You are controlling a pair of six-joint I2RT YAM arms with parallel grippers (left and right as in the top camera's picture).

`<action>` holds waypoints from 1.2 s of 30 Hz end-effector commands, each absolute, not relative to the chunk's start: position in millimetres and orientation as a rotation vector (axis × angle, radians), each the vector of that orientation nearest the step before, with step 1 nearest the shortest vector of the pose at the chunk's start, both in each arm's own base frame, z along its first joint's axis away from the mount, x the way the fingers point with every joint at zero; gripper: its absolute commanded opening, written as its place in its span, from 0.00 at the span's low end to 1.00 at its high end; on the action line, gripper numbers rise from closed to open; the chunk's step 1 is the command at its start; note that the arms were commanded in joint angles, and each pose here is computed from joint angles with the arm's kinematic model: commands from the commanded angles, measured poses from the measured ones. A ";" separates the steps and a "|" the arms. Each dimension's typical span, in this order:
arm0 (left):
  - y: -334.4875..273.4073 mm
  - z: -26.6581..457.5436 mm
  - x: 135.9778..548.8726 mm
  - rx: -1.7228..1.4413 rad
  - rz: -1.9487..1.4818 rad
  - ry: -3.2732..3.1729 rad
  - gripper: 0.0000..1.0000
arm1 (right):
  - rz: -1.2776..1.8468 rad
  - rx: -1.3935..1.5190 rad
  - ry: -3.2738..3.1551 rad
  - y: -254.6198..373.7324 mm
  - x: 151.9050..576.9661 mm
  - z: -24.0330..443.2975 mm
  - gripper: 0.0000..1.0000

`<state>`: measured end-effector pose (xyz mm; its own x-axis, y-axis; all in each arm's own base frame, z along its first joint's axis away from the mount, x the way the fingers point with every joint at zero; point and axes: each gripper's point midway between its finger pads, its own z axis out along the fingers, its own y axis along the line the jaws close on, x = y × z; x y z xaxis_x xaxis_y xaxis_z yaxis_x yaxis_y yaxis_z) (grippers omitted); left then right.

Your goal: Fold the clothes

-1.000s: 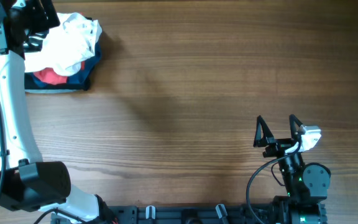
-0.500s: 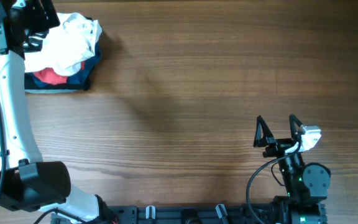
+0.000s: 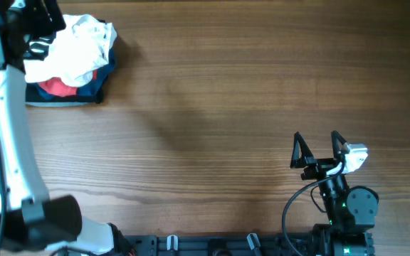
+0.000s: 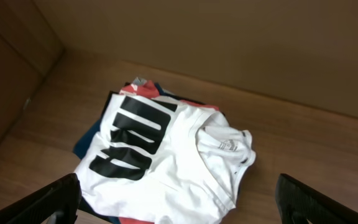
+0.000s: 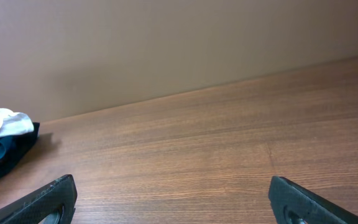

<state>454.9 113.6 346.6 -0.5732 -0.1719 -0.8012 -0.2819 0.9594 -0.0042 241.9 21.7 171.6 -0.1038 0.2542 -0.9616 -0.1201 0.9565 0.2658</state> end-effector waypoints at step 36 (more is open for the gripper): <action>31.5 279.9 259.5 -0.162 -0.045 1.931 1.00 | 0.339 0.090 1.630 25.7 240.9 174.2 1.00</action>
